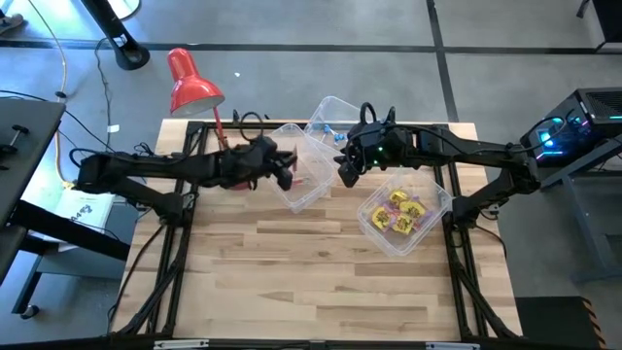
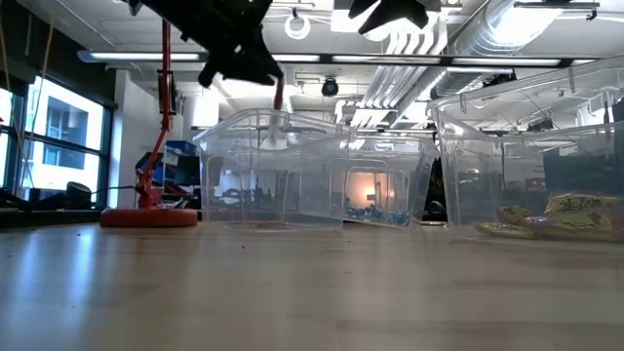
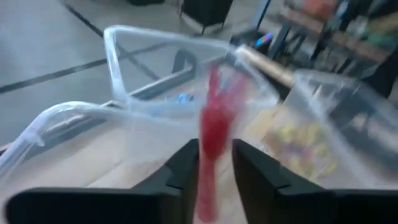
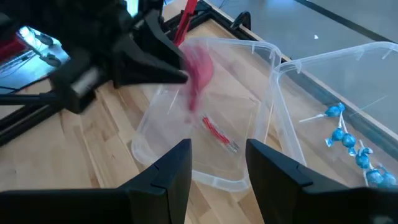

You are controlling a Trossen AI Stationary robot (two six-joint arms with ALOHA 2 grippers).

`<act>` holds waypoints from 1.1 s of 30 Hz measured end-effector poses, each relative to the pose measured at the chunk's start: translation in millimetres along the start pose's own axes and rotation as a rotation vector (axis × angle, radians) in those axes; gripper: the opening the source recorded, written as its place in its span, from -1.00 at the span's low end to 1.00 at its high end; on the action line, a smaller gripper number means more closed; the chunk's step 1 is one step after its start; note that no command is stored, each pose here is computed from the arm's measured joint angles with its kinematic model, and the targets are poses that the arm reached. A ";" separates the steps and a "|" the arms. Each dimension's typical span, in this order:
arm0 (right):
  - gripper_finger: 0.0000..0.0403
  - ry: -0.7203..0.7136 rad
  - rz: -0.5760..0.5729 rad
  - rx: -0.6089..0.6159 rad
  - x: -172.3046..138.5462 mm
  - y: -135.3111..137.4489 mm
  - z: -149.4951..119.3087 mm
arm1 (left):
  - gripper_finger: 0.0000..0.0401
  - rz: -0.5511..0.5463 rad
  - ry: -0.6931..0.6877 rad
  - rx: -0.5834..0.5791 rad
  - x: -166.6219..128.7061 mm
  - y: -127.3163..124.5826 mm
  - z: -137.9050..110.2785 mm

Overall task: Sort candy
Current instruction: Put the red candy into the left transparent bin

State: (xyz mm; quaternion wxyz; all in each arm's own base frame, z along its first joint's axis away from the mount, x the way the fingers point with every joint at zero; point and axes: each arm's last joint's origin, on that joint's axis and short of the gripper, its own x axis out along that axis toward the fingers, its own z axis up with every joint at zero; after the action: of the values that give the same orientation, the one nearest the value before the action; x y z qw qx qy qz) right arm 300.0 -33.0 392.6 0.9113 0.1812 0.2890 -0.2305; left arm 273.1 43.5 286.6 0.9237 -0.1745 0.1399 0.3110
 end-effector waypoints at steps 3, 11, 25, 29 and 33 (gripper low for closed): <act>-0.28 0.001 0.000 0.015 0.0 0.0 -0.1 | -0.35 0.033 0.058 0.091 4.2 5.2 -5.9; -0.28 0.000 0.000 0.018 -0.2 -0.1 0.0 | 0.13 -0.071 0.285 0.002 -30.3 18.0 -9.4; -0.28 0.046 -0.024 0.025 -0.3 -2.3 -4.5 | 0.18 0.184 0.289 -0.411 -99.8 37.5 -56.1; -0.28 0.046 -0.025 0.018 -0.3 -2.4 -4.6 | 0.16 0.299 0.299 -0.515 -90.6 44.4 -85.4; -0.28 0.035 -0.046 0.004 -0.3 -3.0 -4.2 | 0.15 0.448 0.335 -0.575 -74.7 58.0 -112.5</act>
State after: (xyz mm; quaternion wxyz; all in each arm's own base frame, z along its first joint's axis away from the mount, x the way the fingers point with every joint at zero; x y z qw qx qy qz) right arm 296.4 -33.4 389.0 0.9003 0.1805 0.3083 -0.2487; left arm 162.7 1.5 199.1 0.7110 -0.4395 0.2303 0.4983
